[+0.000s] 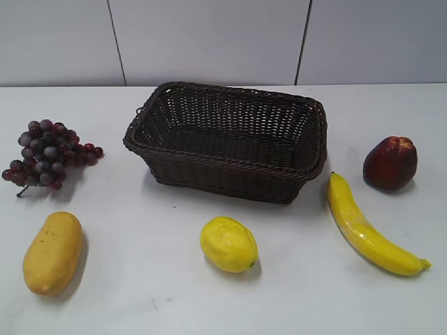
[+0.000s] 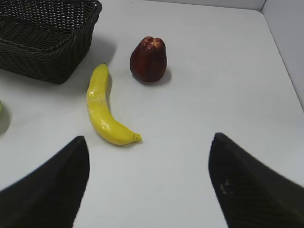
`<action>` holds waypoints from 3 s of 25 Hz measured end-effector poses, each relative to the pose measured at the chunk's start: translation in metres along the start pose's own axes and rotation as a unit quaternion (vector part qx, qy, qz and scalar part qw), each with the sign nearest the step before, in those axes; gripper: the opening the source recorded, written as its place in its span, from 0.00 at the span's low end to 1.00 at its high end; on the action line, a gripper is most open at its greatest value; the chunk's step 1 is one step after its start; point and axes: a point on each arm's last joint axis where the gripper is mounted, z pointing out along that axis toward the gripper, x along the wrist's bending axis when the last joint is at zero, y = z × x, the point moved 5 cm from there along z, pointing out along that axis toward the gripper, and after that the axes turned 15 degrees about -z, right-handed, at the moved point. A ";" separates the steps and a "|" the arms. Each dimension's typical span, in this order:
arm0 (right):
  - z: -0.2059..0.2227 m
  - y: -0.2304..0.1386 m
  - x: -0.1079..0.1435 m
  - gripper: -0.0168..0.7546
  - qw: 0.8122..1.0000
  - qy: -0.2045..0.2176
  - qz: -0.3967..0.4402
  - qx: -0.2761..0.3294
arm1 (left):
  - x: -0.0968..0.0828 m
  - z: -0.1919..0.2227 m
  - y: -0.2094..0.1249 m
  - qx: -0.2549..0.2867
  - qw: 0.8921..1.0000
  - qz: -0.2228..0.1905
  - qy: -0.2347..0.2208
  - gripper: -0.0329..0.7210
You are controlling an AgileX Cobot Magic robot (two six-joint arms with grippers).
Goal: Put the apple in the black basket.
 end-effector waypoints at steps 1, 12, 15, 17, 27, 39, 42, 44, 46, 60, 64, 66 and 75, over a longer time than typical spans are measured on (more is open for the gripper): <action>0.000 0.000 0.000 0.79 1.000 0.000 0.000 0.000 | 0.000 0.000 0.000 0.000 1.000 0.000 0.000 0.62; 0.000 0.000 0.001 0.79 1.000 0.004 0.002 -0.001 | 0.000 0.000 0.000 0.000 1.000 0.000 0.000 0.62; 0.000 0.000 0.001 0.79 1.000 0.004 0.002 -0.001 | 0.000 0.000 0.000 0.000 1.000 0.000 0.000 0.62; 0.000 0.001 0.002 0.79 1.000 0.008 0.005 -0.002 | 0.000 0.000 0.000 0.000 1.000 0.000 0.000 0.62; 0.036 0.068 -0.018 0.79 0.995 -0.021 0.009 -0.098 | 0.000 0.000 0.000 0.000 1.000 0.000 0.000 0.62; 0.202 0.082 -0.022 0.89 0.992 0.040 0.022 0.117 | 0.000 0.000 0.000 0.000 1.000 0.000 0.000 0.62; 0.250 0.082 -0.021 0.89 0.976 0.061 0.040 0.203 | 0.000 0.000 0.000 0.000 1.000 0.000 0.000 0.62; 0.277 0.086 -0.022 0.89 0.967 0.069 0.049 0.242 | 0.000 0.000 0.000 0.000 1.000 0.000 0.000 0.62; 0.302 0.083 -0.022 0.89 0.954 0.075 0.056 0.284 | 0.000 0.000 0.000 0.000 1.000 0.000 0.000 0.62; 0.386 0.033 -0.019 0.88 0.894 0.065 0.062 0.438 | 0.000 0.000 0.000 0.000 1.000 0.000 0.000 0.62; 0.392 0.018 -0.013 0.84 0.883 0.072 0.068 0.459 | 0.000 0.000 0.000 0.000 1.000 0.000 0.000 0.62; 0.392 0.018 -0.013 0.79 0.883 0.072 0.068 0.459 | 0.000 0.000 0.000 0.000 1.000 0.000 0.000 0.62; 0.387 0.058 -0.025 0.78 0.889 0.080 0.049 0.447 | 0.000 0.000 0.000 0.000 1.000 0.000 0.000 0.62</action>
